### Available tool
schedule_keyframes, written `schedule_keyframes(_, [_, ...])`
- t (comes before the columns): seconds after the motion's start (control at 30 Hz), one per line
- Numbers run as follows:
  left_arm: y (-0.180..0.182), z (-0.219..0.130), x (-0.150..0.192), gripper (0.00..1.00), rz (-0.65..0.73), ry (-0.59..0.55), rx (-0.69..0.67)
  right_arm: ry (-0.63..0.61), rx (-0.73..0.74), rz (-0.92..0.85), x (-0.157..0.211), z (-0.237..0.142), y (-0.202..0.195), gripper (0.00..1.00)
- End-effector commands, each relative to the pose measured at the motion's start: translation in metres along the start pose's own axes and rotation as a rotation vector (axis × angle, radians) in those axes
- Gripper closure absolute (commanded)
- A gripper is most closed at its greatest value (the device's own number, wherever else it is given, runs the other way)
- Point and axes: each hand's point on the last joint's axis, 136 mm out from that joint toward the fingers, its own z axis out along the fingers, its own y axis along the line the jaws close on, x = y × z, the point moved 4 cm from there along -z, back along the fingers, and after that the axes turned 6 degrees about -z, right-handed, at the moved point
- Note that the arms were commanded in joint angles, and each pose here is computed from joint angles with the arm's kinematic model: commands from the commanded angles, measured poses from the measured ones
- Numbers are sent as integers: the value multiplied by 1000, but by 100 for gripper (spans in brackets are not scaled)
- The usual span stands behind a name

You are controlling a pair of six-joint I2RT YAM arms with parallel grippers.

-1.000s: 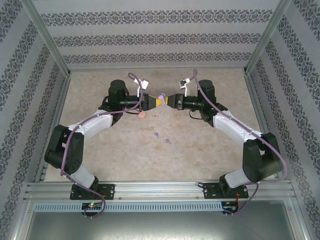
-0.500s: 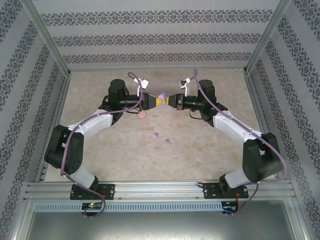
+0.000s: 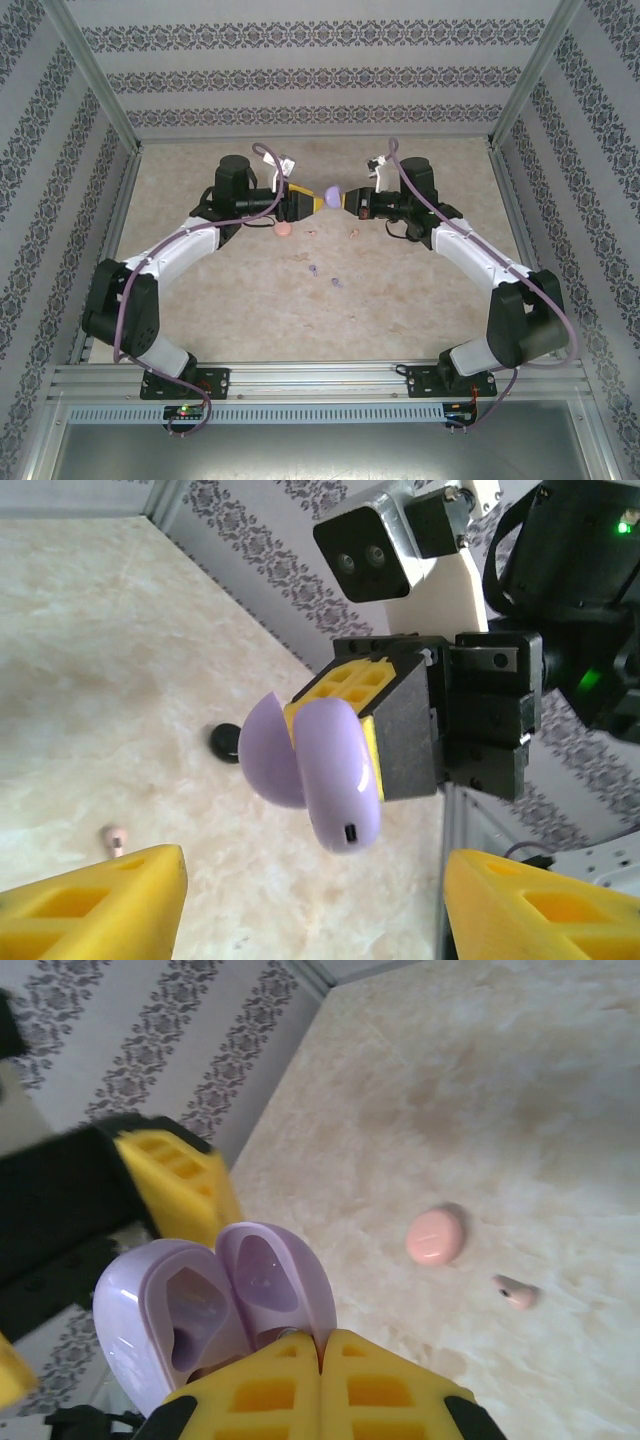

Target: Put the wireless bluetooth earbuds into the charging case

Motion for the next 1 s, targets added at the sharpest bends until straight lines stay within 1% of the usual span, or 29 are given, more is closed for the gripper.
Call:
schedule_keyframes(0.0, [-12,-13,-7,30,121,92,-52,14,58,-109,-9,-14,5,100])
schedule_keyframes(0.17, [-16,-13,0,29,121,235,-25,92,129,-207,-3,-15,0,100])
schedule_keyframes(0.23, [-17,-13,3,29,116,275,-12,129,151,-253,1,-14,1,100])
schedule_keyframes(0.47, [-14,-4,16,34,85,401,41,273,198,-397,12,-5,17,100])
schedule_keyframes(0.57, [-13,1,20,36,77,429,60,302,197,-432,15,1,25,100])
schedule_keyframes(0.77, [-12,4,21,41,62,439,108,321,189,-460,17,6,35,100])
schedule_keyframes(0.97, [-13,8,26,43,33,456,156,328,185,-472,16,11,39,100])
